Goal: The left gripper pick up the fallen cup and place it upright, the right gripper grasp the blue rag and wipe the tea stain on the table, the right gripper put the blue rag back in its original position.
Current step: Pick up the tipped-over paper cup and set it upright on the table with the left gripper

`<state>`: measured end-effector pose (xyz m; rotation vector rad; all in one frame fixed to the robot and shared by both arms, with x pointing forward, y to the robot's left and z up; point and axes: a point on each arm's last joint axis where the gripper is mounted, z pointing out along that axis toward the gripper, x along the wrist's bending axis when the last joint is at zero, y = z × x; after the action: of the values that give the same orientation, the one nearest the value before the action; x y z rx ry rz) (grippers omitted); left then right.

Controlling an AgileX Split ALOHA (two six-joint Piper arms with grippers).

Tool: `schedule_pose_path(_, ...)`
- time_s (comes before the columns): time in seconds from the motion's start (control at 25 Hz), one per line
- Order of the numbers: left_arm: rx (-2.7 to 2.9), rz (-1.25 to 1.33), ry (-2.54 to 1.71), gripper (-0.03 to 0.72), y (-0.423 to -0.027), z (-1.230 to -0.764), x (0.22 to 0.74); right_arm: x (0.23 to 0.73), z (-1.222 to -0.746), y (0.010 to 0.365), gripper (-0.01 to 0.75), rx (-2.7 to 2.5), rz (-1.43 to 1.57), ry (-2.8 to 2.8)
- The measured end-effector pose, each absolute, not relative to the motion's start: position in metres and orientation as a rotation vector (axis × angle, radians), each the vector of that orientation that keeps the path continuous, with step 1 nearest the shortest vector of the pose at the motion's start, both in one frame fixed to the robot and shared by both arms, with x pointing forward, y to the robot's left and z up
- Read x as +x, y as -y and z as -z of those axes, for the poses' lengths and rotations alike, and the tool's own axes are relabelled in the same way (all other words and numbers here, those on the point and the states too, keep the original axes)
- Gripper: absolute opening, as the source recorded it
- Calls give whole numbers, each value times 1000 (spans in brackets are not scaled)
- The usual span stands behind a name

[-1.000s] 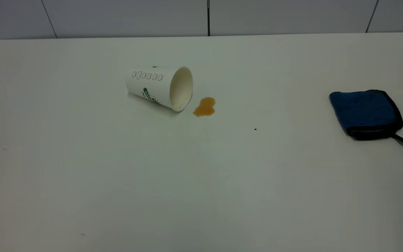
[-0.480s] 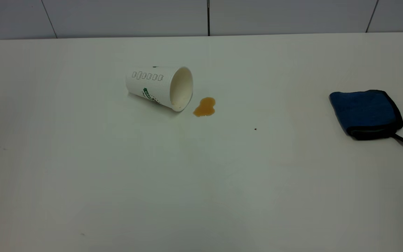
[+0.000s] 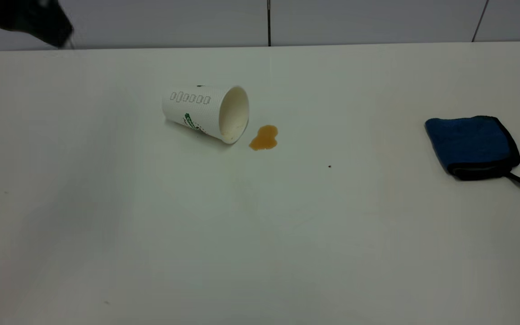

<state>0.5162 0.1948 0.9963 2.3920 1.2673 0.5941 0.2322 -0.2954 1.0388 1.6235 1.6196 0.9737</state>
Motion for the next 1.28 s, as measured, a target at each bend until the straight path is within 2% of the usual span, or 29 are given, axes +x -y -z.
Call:
schedule_pose_path(0.36, 2518, -620, -1254, 591, -116, -920, 576, 232, -1039, 295, 240, 1624, -974, -1620)
schedule_pose_path(0.72, 2541, -784, -1213, 591, -41, -866, 622, 232, -1039, 295, 240, 1624, -974, -1620)
schedule_pose_path(0.92, 2524, -953, -1253, 591, -30, -858, 637, 232, -1039, 295, 240, 1624, -974, -1620)
schedule_pose_path(1.28, 2498, -1088, -1250, 591, -29, -851, 641, 232, -1039, 295, 240, 1624, -974, -1620)
